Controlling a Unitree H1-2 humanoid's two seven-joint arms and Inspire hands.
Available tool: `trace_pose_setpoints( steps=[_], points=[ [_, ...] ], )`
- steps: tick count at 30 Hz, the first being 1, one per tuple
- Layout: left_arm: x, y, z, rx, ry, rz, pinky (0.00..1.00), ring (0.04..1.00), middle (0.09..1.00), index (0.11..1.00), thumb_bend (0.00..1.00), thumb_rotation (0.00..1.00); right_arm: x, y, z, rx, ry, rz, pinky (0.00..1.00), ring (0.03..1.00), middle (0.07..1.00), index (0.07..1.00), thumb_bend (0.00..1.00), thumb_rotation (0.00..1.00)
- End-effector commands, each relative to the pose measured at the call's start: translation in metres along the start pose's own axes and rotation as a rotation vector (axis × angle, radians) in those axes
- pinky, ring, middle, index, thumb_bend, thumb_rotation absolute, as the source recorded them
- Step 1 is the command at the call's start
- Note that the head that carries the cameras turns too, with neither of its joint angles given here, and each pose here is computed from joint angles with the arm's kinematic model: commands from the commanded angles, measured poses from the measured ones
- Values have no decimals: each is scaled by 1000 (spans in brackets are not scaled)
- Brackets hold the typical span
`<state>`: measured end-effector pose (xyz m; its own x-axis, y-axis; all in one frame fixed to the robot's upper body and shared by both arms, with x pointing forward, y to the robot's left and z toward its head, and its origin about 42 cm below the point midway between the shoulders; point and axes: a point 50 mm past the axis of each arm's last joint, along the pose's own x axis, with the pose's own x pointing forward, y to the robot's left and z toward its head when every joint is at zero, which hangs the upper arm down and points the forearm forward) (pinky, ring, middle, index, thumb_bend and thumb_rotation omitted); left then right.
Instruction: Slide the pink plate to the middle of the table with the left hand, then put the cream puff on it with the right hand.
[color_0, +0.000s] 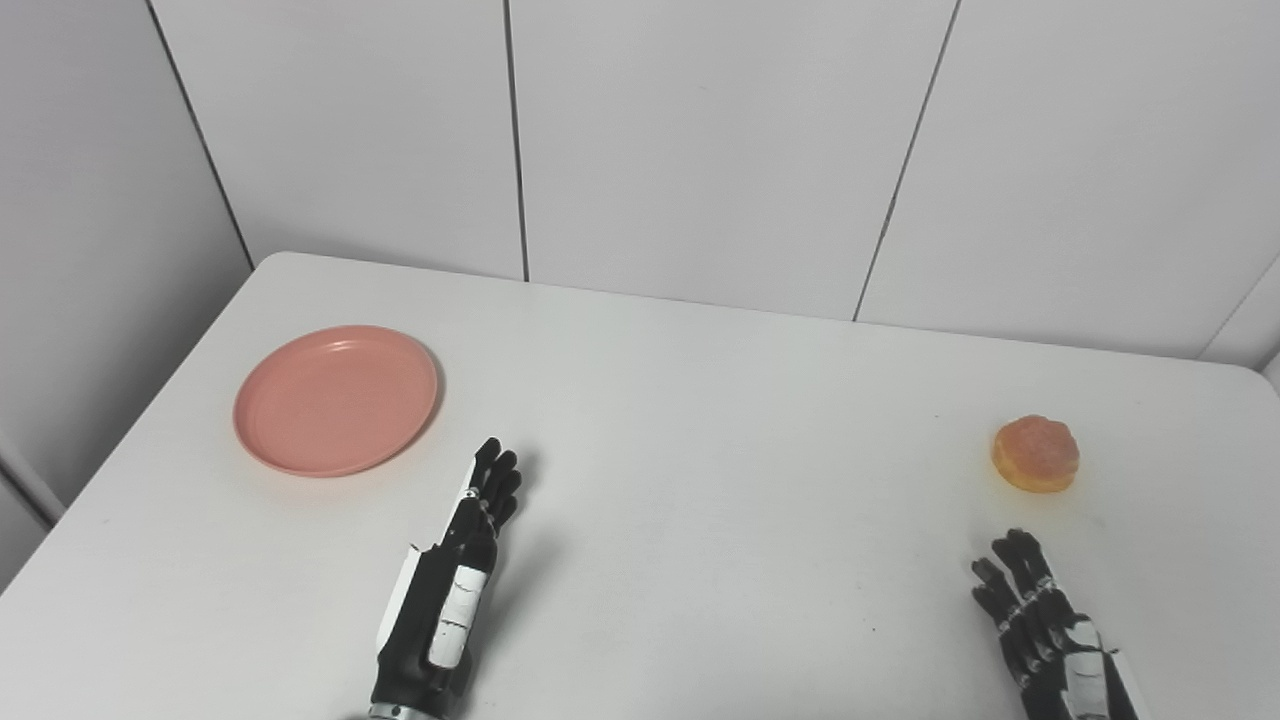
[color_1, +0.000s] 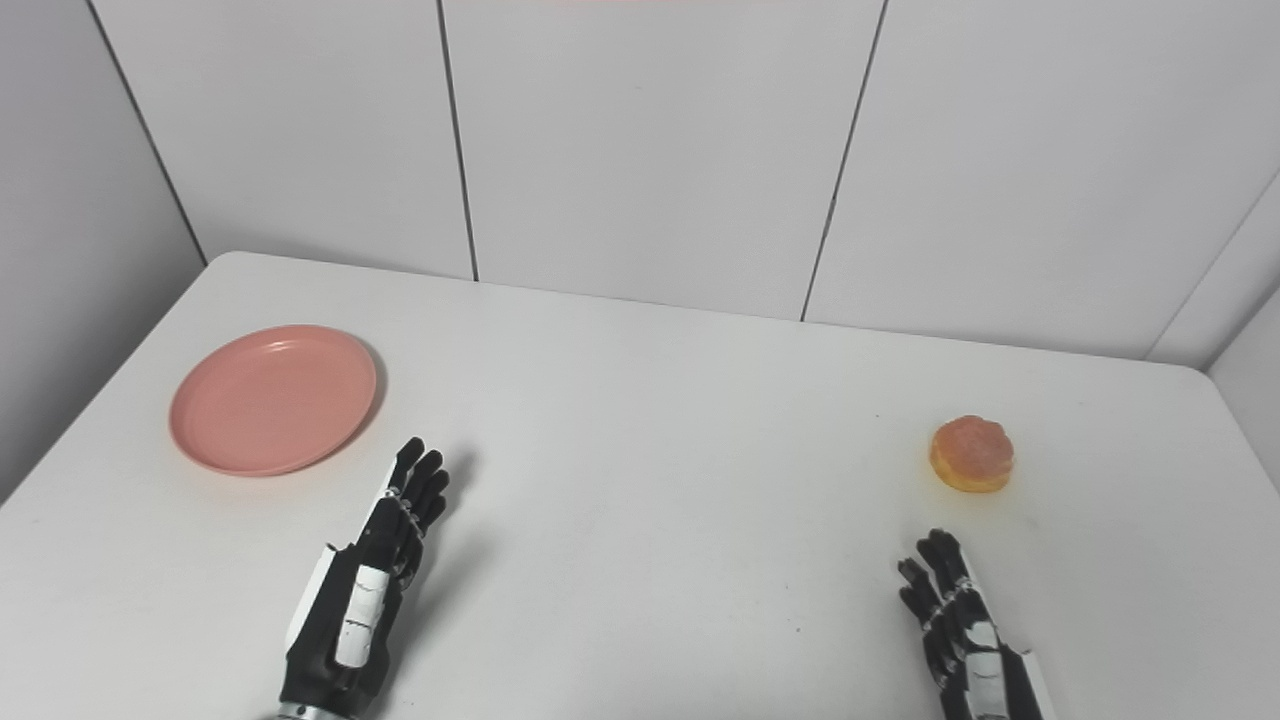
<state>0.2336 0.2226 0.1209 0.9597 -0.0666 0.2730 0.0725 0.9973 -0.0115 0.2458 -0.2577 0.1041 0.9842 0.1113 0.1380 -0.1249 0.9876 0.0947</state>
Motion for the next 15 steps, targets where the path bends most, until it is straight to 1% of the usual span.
trace_pose_setpoints(
  steps=[1, 7, 9, 10, 15],
  points=[
    [0, -9, -6, -17, -7, 14, 1000, 986, 998, 1000, 735, 950, -2, -15, -4, -24, 2, -20, 983, 939, 970, 967, 899, 1000],
    [2, -15, -14, -15, 4, 21, 1000, 979, 999, 1000, 704, 943, 1, -21, -12, -21, 15, -14, 1000, 952, 981, 975, 903, 1000],
    [3, -17, -17, -24, 7, 23, 1000, 982, 1000, 1000, 657, 928, 3, -23, -15, -14, 18, -14, 1000, 956, 982, 976, 908, 1000],
    [3, -17, -18, -21, 6, 20, 1000, 983, 1000, 1000, 648, 925, 4, -24, -16, -13, 19, -15, 1000, 956, 982, 976, 909, 1000],
    [5, -16, -22, -14, 3, 8, 1000, 990, 1000, 1000, 651, 894, 5, -26, -21, -23, 23, -13, 995, 951, 970, 964, 896, 1000]
  ],
)
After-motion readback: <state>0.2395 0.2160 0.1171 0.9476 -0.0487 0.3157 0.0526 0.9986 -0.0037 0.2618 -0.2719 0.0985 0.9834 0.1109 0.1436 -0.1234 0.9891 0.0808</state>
